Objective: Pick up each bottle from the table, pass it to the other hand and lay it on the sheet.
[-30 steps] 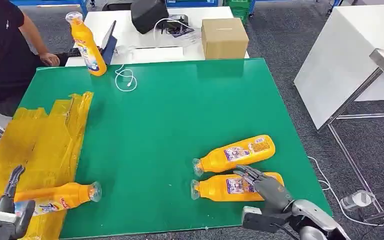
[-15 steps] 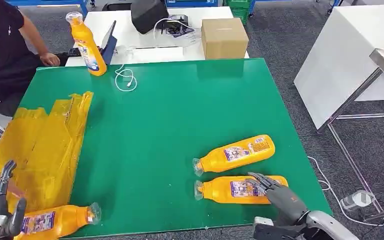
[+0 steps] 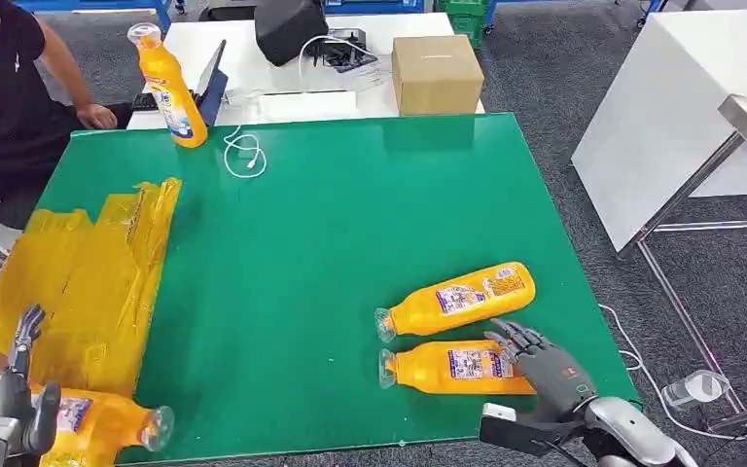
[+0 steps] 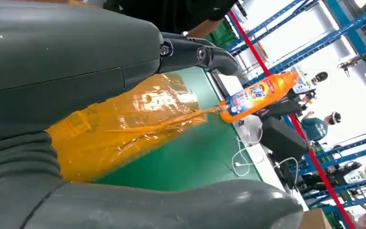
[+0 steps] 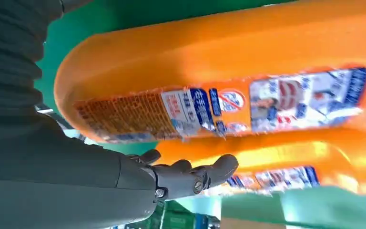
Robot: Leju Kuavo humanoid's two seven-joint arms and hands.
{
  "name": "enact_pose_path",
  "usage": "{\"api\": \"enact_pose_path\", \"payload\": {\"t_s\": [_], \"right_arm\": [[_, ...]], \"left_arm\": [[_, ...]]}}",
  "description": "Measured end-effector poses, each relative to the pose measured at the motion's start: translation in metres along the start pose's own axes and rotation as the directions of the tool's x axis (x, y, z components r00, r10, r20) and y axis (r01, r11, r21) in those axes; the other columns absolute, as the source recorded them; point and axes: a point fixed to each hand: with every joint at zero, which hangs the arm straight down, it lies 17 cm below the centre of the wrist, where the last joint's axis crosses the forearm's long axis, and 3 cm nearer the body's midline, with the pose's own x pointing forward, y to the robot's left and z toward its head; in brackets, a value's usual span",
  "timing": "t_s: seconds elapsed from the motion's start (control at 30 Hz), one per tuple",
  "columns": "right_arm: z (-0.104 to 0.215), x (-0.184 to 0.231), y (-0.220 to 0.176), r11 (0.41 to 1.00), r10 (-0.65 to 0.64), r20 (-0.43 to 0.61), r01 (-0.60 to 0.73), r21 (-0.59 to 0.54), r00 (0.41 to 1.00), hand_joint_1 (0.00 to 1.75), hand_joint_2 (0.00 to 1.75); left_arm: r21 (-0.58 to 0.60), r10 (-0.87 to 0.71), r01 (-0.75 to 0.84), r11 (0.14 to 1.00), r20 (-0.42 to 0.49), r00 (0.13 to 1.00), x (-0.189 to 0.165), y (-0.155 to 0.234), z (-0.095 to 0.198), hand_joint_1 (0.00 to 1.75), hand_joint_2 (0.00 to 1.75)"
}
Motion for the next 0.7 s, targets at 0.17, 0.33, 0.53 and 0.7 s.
{"api": "enact_pose_path", "payload": {"t_s": [0.17,0.33,0.53,0.7], "right_arm": [[-0.005,-0.01,0.009,0.999,0.005,-0.029,-0.004,0.038,1.0,0.0,1.75],[-0.01,-0.029,0.018,0.994,0.029,-0.071,-0.021,0.107,0.997,1.75,1.75],[-0.007,-0.046,0.028,0.985,0.012,-0.089,0.004,0.174,0.996,1.75,1.75],[0.005,-0.052,0.036,0.967,-0.06,-0.082,0.078,0.243,0.995,1.75,1.75]], "left_arm": [[-0.01,0.013,-0.012,1.0,0.01,1.0,0.003,-0.007,-0.003,0.0,0.0],[-0.021,0.03,-0.029,0.999,0.036,0.999,0.01,-0.015,-0.012,0.0,0.0],[-0.03,0.063,-0.061,0.998,0.067,0.996,0.017,-0.028,-0.025,0.0,0.0],[-0.061,0.203,-0.199,0.978,0.077,0.976,0.022,-0.037,-0.029,0.0,0.0]]}}
